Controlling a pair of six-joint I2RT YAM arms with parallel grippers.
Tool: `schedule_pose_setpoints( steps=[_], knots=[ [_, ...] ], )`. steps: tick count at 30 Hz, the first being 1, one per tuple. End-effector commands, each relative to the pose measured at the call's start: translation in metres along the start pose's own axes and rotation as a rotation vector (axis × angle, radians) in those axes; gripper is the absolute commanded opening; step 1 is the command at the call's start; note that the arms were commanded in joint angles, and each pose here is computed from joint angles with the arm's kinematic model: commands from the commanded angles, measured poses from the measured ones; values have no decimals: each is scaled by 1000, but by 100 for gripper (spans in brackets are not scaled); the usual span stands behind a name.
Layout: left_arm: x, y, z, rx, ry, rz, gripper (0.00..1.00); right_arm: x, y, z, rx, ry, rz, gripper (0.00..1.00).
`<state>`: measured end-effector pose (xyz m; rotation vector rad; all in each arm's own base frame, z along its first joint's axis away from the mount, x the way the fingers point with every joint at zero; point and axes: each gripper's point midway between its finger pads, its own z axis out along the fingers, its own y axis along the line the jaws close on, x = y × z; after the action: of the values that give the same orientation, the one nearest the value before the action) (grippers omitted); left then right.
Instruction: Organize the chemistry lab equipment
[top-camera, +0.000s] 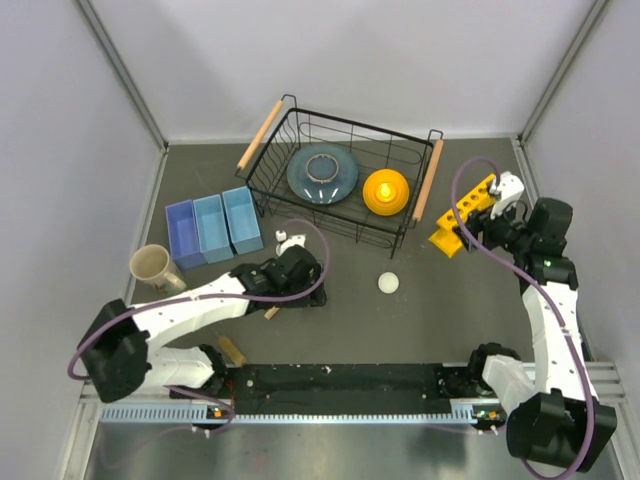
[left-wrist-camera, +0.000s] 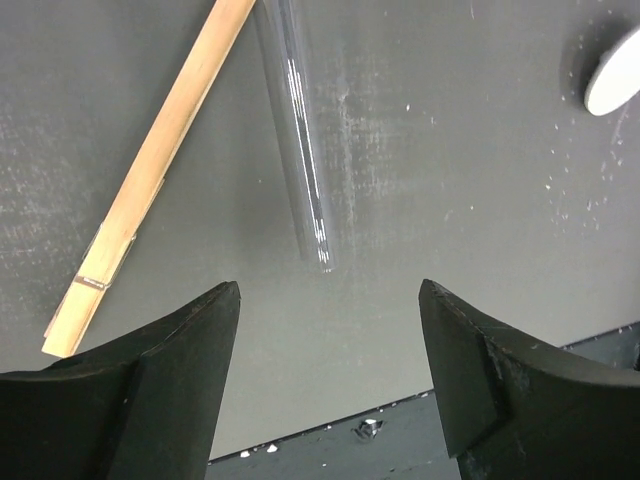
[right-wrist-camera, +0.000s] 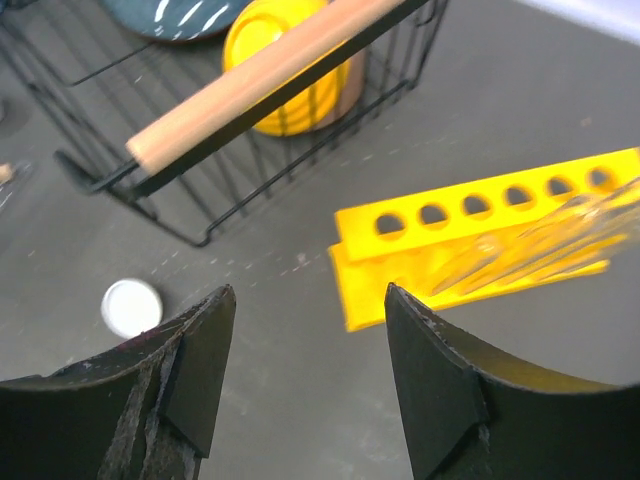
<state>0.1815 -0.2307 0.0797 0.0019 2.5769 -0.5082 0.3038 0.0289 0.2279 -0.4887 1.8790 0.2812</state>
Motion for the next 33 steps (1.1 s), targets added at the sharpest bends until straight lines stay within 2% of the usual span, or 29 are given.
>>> schedule_pose_setpoints(
  steps=[1, 10, 17, 20, 22, 24, 25, 28, 33],
  knots=[
    [-7, -1, 4, -99, 26, -7, 76, 13, 35, -1, -159, -27, 71, 62],
    [0, 3, 39, -278, 125, 44, 64, 22, 50, -1, -239, -33, 96, 63],
    [3, -1, 56, -322, 157, 71, 57, 25, 53, 0, -256, -32, 99, 63],
    [7, 2, 61, -338, 171, 78, 50, 25, 53, 0, -257, -33, 95, 63],
    [10, 4, 64, -349, 183, 83, 41, 25, 54, 0, -260, -33, 98, 63],
    [12, 4, 66, -352, 196, 85, 36, 25, 55, 0, -265, -34, 99, 63],
    [13, 4, 67, -356, 202, 87, 29, 25, 56, -1, -269, -35, 98, 63],
    [13, 5, 68, -359, 205, 88, 20, 24, 56, -1, -275, -39, 99, 63],
    [11, 1, 64, -338, 188, 85, 13, 22, 57, -4, -285, -51, 96, 63]
  ],
)
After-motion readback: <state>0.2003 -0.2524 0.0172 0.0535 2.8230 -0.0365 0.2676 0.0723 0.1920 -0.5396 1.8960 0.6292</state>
